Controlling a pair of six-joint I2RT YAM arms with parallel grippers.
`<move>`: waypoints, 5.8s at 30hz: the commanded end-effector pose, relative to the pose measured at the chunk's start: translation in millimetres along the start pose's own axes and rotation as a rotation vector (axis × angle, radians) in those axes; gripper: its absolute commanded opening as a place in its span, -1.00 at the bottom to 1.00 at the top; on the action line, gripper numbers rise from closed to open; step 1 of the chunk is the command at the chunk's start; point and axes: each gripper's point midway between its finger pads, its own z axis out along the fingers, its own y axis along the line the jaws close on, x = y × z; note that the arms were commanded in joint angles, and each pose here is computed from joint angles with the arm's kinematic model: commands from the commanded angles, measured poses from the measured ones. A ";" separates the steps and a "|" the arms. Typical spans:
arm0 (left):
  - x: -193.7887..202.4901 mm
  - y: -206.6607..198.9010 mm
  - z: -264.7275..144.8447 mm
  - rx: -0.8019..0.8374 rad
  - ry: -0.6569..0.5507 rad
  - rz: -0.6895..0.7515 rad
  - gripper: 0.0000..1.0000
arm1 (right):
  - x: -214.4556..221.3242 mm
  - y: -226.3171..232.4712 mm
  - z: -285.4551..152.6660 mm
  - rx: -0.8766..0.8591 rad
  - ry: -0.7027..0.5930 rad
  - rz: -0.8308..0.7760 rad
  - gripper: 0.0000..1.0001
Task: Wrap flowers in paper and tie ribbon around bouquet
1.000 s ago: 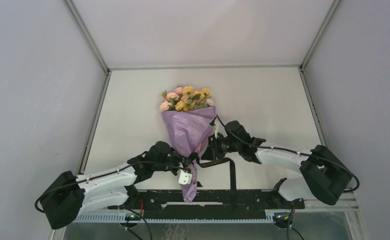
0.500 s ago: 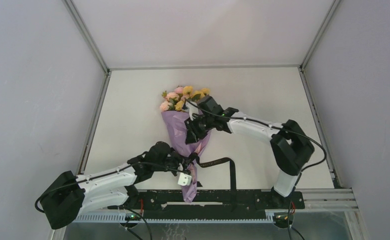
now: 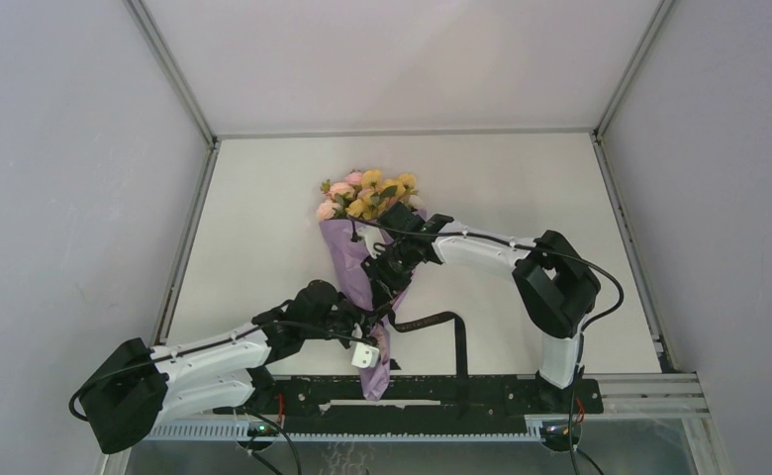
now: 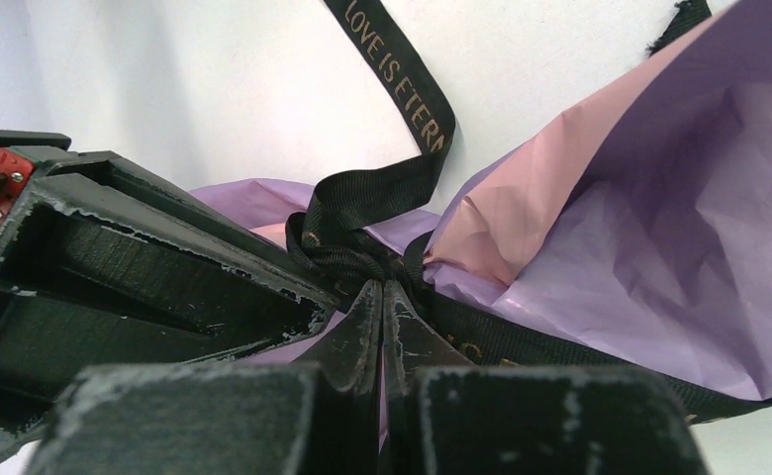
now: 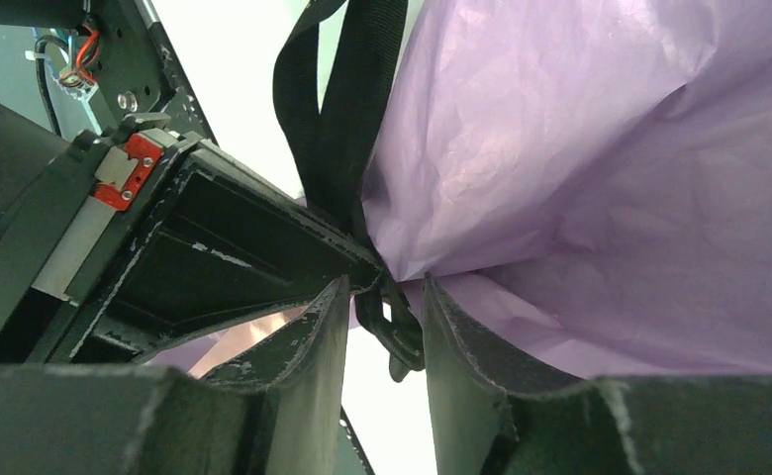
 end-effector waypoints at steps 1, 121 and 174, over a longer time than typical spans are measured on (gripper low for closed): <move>2.6 -10.9 -0.1 0.021 -0.002 0.005 -0.95 | -10.7 5.4 -2.8 -0.021 -0.002 -0.053 -0.17; 88.4 -10.7 -65.8 0.087 0.336 -0.075 -1.00 | 57.8 -51.9 -77.9 0.037 -0.496 0.318 0.42; 139.0 20.8 -100.4 -0.126 0.529 -0.220 -1.00 | 104.4 -63.3 10.8 0.207 -0.133 0.119 -1.00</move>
